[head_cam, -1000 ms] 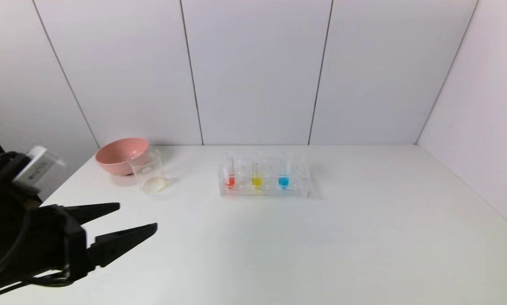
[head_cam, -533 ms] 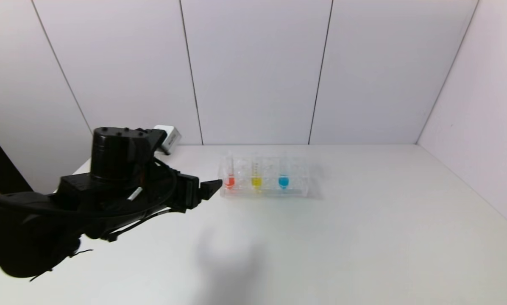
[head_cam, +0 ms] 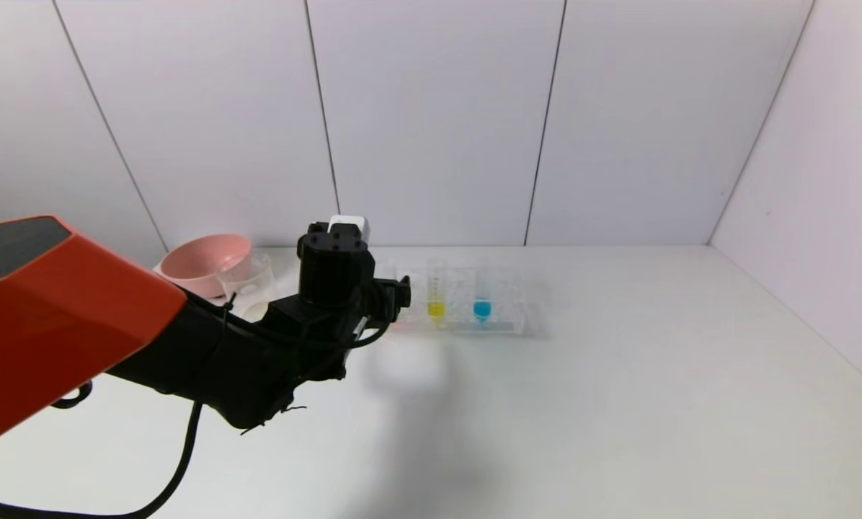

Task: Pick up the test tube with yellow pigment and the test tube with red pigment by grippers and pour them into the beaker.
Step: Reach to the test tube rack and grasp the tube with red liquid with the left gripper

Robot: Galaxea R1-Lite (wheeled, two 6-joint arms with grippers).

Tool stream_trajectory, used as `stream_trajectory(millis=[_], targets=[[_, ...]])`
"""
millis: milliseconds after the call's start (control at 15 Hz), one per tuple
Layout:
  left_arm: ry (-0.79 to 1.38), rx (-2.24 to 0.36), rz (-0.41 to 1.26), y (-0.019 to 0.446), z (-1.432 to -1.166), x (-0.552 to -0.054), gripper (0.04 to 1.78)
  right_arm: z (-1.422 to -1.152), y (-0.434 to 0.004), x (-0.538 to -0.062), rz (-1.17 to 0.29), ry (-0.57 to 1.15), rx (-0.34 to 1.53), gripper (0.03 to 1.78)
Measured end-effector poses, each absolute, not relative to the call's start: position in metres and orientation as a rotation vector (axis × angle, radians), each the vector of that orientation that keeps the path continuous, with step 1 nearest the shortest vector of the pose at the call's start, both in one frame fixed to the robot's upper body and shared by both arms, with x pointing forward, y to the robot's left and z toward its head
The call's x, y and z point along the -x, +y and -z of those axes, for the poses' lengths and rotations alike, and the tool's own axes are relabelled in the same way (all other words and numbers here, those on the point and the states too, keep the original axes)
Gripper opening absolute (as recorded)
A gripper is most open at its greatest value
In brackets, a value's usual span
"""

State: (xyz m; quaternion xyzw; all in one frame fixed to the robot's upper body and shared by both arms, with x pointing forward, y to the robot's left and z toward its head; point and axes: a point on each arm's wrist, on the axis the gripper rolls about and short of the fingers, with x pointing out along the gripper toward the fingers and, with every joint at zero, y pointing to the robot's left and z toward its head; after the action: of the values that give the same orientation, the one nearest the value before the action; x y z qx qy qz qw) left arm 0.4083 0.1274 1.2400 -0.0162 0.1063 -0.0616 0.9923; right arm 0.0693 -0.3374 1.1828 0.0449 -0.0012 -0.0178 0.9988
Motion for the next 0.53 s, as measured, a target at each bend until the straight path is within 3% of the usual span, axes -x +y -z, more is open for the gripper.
stream_trajectory(millis=[533], targets=[[0.152,0.057,0.073,0.114,-1.215,-0.426,1.78,-1.183,-0.337,-0.069,0.036,-0.002,-0.090,1.71]])
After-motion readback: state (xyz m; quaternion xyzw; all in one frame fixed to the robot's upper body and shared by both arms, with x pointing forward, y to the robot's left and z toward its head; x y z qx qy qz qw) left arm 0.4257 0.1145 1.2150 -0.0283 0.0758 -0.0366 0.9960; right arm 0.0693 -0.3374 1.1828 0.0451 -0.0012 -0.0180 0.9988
